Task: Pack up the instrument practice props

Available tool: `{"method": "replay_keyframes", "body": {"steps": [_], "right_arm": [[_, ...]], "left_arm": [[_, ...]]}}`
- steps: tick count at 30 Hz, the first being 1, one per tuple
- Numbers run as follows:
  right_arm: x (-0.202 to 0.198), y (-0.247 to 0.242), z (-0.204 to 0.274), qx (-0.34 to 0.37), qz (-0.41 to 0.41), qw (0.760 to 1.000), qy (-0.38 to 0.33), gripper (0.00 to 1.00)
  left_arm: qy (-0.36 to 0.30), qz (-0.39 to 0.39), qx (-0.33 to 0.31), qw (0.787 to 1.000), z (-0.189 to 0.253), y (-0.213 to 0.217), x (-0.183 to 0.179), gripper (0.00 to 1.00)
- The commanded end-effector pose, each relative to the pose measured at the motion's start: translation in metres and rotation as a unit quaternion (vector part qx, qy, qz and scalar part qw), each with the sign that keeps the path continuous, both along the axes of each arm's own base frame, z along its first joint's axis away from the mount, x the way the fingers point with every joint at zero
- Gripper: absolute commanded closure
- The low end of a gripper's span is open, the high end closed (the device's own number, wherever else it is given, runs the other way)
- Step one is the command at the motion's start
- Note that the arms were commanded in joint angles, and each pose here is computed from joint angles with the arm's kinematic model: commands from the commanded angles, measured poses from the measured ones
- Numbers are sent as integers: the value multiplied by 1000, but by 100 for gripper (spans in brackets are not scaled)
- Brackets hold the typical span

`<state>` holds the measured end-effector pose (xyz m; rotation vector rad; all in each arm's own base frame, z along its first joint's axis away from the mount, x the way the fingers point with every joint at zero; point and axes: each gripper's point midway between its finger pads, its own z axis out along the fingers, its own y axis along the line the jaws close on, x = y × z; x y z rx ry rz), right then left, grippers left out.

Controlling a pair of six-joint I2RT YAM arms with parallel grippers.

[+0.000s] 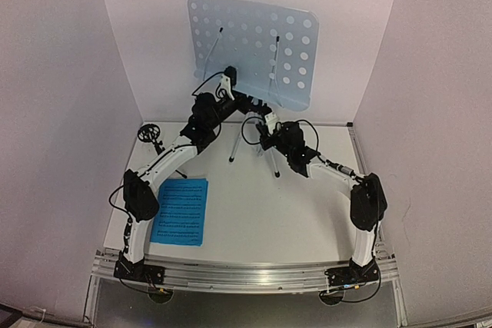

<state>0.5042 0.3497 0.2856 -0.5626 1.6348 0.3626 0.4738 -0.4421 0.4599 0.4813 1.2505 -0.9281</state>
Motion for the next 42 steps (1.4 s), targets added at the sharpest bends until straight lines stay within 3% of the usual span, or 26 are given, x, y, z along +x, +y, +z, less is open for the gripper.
{"method": "replay_keyframes", "body": {"steps": [1,6,13,21,22,25,28,35,42], "right_arm": [[-70,-69,303,315,-7,887,-338,100],[-77,-63,292,307,20,896,-320,100],[-70,-49,199,252,33,940,-230,100],[-65,-45,140,221,31,958,-179,100],[-65,-44,138,219,32,959,-178,100],[-67,-42,132,218,41,960,-171,100],[-68,-39,128,217,51,961,-165,100],[-69,-37,118,215,55,963,-153,100],[-72,-32,110,205,70,966,-142,100]], "left_arm": [[165,-177,99,965,-108,-85,-71,100],[141,-178,129,965,-117,-82,-74,100],[64,-204,141,967,-94,-76,-84,100],[68,-223,150,961,-120,-77,-90,99],[63,-227,149,960,-119,-76,-93,93],[38,-239,137,960,-110,-69,-100,62],[18,-254,135,958,-106,-60,-106,44],[-10,-279,161,946,-113,-38,-127,29],[-28,-272,192,942,-142,4,-145,25]]}}
